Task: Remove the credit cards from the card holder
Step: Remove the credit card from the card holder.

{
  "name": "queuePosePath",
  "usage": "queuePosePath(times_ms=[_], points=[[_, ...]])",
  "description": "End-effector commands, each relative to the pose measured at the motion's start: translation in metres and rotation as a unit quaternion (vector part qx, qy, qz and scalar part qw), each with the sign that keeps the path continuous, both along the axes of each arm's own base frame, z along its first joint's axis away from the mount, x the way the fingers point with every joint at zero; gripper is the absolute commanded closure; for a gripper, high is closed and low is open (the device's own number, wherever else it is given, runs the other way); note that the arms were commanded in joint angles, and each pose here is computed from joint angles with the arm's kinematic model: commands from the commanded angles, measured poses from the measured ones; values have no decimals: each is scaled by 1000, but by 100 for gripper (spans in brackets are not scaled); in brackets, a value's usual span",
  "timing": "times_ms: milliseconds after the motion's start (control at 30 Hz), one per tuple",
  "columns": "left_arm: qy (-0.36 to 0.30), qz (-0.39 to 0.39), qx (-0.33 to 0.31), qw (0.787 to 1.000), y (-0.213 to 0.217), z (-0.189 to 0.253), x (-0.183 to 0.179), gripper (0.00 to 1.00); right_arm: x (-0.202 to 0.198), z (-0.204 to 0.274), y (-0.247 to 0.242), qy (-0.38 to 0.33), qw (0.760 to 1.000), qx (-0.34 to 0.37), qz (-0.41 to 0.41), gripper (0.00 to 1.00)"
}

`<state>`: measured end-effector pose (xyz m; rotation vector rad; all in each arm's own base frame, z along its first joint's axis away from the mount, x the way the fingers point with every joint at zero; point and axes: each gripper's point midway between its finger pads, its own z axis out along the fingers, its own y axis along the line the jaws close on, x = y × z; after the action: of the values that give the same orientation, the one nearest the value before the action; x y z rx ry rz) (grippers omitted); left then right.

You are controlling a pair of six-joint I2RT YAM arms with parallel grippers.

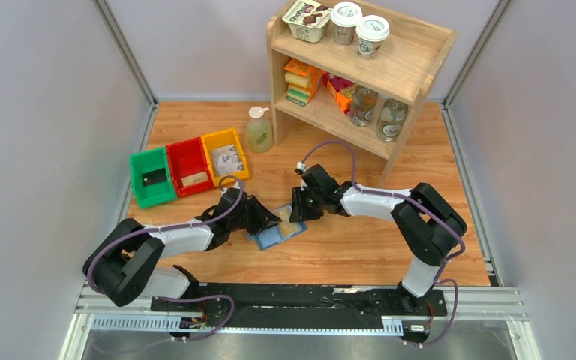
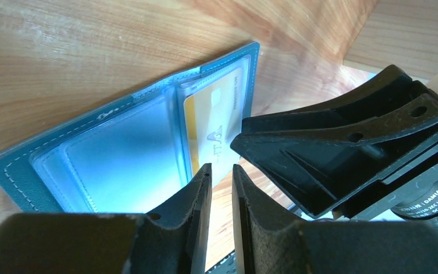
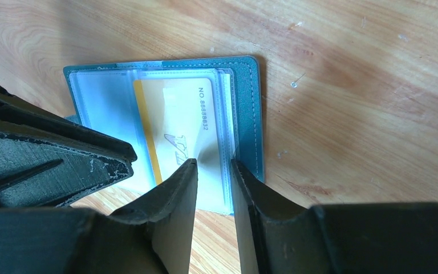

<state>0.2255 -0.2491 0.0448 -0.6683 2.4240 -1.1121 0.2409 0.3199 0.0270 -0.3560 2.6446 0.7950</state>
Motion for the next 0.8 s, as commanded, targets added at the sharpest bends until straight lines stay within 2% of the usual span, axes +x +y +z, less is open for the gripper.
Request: queuePosePath(times_ms=[0, 233, 367, 767], points=[[-8, 3, -9, 1000, -8, 9, 9, 73, -14, -10, -2, 22, 1000, -3, 3, 66], [33, 14, 27, 999, 3, -16, 1, 72, -14, -10, -3, 23, 1000, -3, 1, 66], [32, 8, 34, 999, 2, -19, 3, 71, -13, -10, -2, 21, 1000, -1, 1, 66], [-47, 4, -33, 998, -11, 21, 15, 74, -15, -11, 0, 29, 1000, 6, 2, 66]])
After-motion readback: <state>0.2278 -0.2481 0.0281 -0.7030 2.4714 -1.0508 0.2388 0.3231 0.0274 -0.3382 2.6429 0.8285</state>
